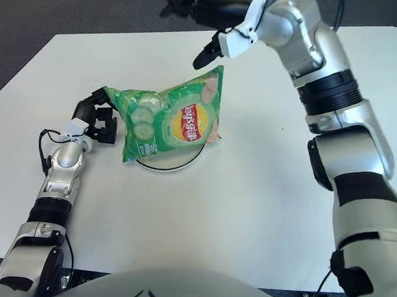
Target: Put the snack into the plate.
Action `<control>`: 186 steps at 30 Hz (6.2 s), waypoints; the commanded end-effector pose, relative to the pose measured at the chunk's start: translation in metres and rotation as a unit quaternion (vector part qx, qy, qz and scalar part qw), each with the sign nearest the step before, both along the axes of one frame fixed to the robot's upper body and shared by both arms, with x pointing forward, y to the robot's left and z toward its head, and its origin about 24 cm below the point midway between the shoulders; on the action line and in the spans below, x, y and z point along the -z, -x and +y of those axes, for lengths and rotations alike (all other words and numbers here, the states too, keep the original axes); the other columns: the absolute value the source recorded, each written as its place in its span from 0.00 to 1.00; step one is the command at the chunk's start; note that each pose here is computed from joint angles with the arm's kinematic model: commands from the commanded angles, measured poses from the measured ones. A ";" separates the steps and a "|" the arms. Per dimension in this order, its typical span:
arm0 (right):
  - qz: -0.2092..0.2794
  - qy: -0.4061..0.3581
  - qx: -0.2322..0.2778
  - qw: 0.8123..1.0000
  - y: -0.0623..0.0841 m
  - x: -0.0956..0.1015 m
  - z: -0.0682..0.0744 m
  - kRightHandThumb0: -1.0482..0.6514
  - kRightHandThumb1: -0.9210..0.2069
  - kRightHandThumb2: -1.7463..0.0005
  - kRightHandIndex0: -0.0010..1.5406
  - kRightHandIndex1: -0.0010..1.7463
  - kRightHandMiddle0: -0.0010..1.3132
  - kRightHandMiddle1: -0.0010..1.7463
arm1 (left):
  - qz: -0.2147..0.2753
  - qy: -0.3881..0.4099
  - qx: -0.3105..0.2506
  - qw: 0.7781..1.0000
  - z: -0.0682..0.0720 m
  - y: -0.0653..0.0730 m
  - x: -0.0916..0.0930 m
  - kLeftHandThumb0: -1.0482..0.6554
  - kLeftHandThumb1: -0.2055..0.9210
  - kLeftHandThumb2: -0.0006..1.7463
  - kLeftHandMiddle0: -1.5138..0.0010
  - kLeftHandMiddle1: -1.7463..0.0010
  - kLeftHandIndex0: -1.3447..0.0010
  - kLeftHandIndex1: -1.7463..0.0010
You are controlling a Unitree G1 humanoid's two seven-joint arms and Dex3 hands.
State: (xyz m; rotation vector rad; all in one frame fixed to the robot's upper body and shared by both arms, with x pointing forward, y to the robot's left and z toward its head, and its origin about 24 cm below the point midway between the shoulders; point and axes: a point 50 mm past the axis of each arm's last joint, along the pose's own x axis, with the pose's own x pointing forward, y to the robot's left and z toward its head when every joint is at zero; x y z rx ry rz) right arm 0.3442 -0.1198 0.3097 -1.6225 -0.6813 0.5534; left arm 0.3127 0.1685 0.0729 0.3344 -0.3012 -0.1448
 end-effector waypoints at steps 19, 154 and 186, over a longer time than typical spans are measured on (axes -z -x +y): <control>0.003 -0.139 0.074 0.987 0.000 -0.006 -0.017 0.04 0.00 0.69 0.00 0.31 0.00 0.36 | 0.050 0.009 0.003 0.999 -0.002 0.015 0.032 0.29 0.31 0.87 0.13 0.00 0.44 0.00; 0.251 -0.725 0.343 0.542 0.022 0.232 -0.119 0.59 0.16 0.61 0.31 0.80 0.19 1.00 | 0.113 0.055 -0.008 0.992 0.023 0.004 0.043 0.32 0.41 0.80 0.17 0.00 0.51 0.00; 0.333 -0.744 0.327 0.478 0.060 0.298 -0.104 0.61 0.70 0.15 0.53 0.90 0.41 1.00 | 0.132 0.091 0.002 0.987 0.030 0.004 0.045 0.33 0.45 0.76 0.18 0.00 0.54 0.00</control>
